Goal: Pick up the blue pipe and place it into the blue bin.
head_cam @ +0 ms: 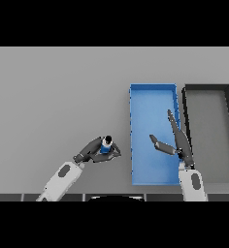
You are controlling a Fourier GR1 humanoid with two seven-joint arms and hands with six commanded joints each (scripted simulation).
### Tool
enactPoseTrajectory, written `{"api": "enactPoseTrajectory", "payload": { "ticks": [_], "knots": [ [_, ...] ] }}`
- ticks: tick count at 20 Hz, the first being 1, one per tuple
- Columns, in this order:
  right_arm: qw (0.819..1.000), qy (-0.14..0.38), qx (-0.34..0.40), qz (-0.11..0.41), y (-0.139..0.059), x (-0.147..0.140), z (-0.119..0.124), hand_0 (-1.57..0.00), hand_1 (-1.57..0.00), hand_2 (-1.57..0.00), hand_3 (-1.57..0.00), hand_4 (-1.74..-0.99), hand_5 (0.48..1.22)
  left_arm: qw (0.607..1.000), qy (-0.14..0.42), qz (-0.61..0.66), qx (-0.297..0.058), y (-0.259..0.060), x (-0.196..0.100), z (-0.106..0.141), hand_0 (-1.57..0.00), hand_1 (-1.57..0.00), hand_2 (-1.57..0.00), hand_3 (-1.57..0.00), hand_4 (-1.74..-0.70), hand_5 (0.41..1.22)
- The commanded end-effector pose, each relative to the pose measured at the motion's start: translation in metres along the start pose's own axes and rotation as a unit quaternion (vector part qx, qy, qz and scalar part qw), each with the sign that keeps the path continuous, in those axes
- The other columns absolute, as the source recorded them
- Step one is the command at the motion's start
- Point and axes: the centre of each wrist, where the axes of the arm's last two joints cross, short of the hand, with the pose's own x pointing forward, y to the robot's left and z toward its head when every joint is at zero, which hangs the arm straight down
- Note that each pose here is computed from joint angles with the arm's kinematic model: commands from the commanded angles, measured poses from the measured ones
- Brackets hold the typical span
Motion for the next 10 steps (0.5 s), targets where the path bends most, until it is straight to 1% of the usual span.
{"api": "enactPoseTrajectory", "payload": {
  "ticks": [1, 2, 4, 5, 7, 10],
  "knots": [
    [1.0, 0.003, 0.002, 0.0, 0.001, 0.0, -0.001, 0.0, 0.0, 0.0, 0.0, -1.176, 0.559, 1.0, 0.0, -0.004, 0.004, 0.0, 0.0, 0.003, -1.33, -1.38, -1.4, -1.37, -1.56, 1.148],
    [1.0, -0.002, 0.002, -0.002, 0.0, -0.001, 0.004, 0.0, 0.0, 0.0, 0.0, -1.176, 0.559, 1.0, -0.007, -0.01, 0.005, 0.0, 0.003, 0.002, -1.38, -1.42, -1.44, -1.41, -1.54, 1.162],
    [1.0, 0.002, 0.003, 0.001, 0.001, -0.001, -0.002, 0.0, 0.0, 0.0, 0.0, -1.171, 0.558, 1.0, -0.006, -0.02, 0.006, -0.001, 0.003, -0.001, -1.45, -1.47, -1.49, -1.47, -1.51, 1.183],
    [1.0, 0.003, 0.002, 0.003, 0.004, -0.002, 0.0, 0.0, 0.0, 0.0, 0.0, -1.166, 0.556, 1.0, -0.016, -0.02, 0.007, -0.001, 0.005, 0.0, -1.47, -1.49, -1.5, -1.49, -1.5, 1.191],
    [1.0, 0.006, 0.005, 0.003, 0.007, -0.004, 0.0, 0.0, 0.0, 0.0, 0.0, -1.158, 0.552, 0.998, -0.057, -0.018, 0.011, -0.003, 0.018, -0.008, -1.51, -1.52, -1.53, -1.52, -1.49, 1.202],
    [1.0, 0.002, 0.001, 0.015, 0.002, -0.004, 0.001, 0.0, 0.0, 0.0, 0.0, -1.144, 0.551, 0.995, -0.102, -0.006, 0.01, -0.008, 0.036, -0.019, -1.54, -1.54, -1.55, -1.54, -1.48, 1.211]
  ]
}}
